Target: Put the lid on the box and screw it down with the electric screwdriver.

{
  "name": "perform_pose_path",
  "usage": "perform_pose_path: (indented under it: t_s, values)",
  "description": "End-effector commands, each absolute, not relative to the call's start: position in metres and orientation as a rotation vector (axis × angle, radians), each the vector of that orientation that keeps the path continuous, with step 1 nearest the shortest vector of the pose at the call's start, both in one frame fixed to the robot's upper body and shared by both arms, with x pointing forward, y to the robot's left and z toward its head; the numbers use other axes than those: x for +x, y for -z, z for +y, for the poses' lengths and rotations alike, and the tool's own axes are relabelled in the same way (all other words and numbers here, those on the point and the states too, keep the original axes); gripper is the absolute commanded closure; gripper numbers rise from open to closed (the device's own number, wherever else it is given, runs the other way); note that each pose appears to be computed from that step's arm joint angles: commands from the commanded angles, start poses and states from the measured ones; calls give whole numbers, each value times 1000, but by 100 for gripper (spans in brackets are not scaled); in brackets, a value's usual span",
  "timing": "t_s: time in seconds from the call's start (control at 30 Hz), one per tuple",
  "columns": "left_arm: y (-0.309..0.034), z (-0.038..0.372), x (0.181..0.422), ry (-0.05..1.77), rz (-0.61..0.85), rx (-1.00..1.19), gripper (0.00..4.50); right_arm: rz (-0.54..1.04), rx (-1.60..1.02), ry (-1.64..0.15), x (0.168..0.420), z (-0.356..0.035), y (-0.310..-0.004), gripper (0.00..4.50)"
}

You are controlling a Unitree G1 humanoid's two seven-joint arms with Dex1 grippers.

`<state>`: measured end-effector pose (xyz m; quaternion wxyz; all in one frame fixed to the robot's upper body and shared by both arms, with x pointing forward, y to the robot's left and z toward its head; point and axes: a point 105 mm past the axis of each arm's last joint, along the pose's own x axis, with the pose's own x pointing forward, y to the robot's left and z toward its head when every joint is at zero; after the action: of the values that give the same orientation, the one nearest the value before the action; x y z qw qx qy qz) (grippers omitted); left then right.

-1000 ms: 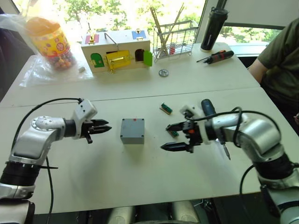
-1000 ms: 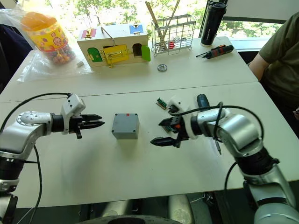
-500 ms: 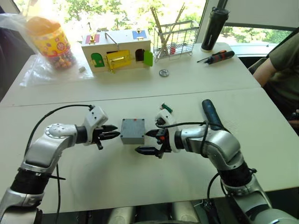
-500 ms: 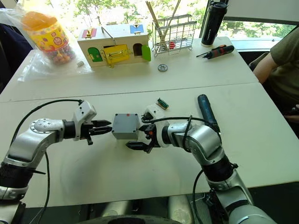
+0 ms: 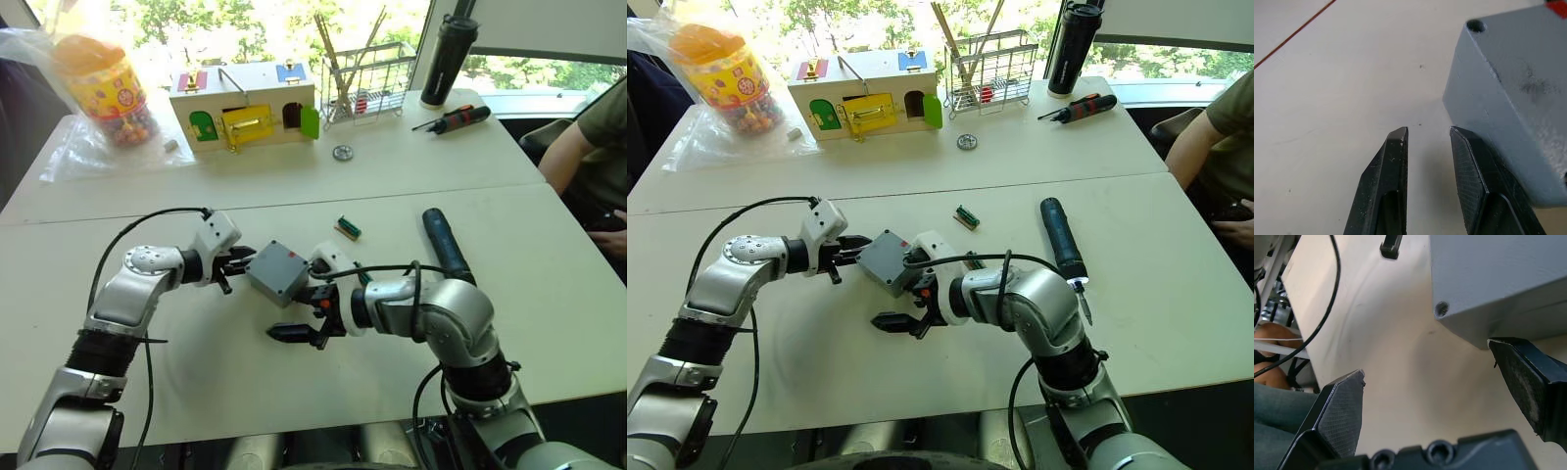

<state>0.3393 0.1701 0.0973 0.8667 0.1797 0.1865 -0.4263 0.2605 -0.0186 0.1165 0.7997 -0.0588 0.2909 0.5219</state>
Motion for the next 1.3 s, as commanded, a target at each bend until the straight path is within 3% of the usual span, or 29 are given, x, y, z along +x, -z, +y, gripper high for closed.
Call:
perform_pose_path:
  t_s: [0.03,0.27,0.47,0.6,0.83,1.3]
  values:
    - [-108,192,331,893,412,463,317,500,-263,-1104,275,-35,-135,2]
    - [-106,190,294,991,492,380,317,406,-464,-1166,297,-46,-127,2]
    - [-100,179,288,990,495,360,317,316,-506,-1275,301,-28,-124,2]
    - [-98,176,291,974,482,358,317,308,-499,-1316,300,-17,-119,2]
    - [-98,170,315,902,401,412,317,359,-472,-1407,276,-13,-112,2]
    - [-102,163,323,943,378,416,317,372,-450,-1337,276,-14,-112,2]
